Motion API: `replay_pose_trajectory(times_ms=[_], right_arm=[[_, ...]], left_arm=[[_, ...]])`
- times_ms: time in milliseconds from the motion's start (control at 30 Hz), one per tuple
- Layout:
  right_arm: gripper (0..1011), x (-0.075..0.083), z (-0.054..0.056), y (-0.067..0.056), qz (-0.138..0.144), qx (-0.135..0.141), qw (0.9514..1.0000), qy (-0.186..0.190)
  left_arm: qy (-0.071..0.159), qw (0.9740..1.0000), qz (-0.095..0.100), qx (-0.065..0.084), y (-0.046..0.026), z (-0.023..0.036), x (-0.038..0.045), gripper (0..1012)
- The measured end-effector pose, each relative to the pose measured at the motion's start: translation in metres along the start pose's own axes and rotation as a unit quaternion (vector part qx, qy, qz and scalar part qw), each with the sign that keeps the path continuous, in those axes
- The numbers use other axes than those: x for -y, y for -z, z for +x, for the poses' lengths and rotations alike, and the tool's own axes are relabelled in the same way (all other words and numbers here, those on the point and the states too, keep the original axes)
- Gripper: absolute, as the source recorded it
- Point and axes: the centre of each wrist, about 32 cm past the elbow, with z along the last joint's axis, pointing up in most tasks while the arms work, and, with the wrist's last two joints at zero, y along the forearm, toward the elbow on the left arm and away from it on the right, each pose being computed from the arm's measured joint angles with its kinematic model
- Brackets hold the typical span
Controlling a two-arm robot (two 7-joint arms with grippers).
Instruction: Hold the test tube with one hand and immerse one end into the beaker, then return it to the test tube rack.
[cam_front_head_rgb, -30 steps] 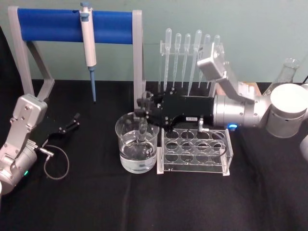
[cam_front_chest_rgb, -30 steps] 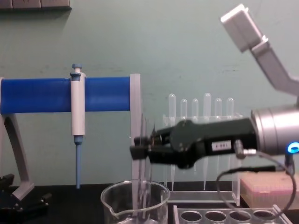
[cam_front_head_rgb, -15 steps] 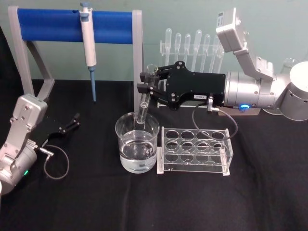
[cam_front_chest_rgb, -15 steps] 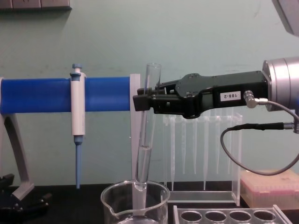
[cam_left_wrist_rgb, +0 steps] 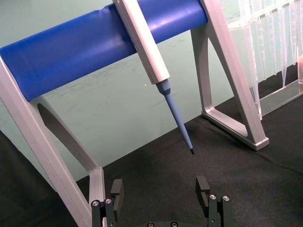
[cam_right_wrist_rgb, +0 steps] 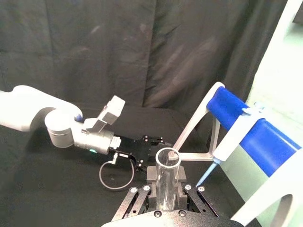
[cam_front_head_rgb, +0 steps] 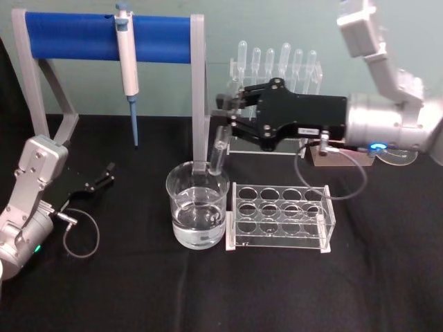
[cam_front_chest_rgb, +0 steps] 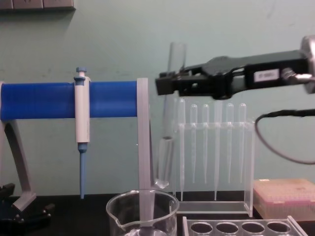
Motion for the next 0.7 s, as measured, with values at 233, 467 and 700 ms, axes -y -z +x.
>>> replay_pose_trajectory(times_ms=[233, 467, 700], right_arm=[[226, 0.029, -0.014, -0.008, -0.006, 0.003, 0.9999, 0.009], [226, 0.063, -0.031, 0.001, -0.014, -0.001, 0.9996, 0.024], [226, 0.081, -0.039, 0.016, -0.019, -0.013, 0.999, 0.039]], left_arm=[[0.0, 1.0, 0.0, 0.0, 0.0, 0.0, 0.0, 1000], [0.0, 1.0, 0.0, 0.0, 0.0, 0.0, 0.0, 1000], [0.0, 1.0, 0.0, 0.0, 0.0, 0.0, 0.0, 1000]])
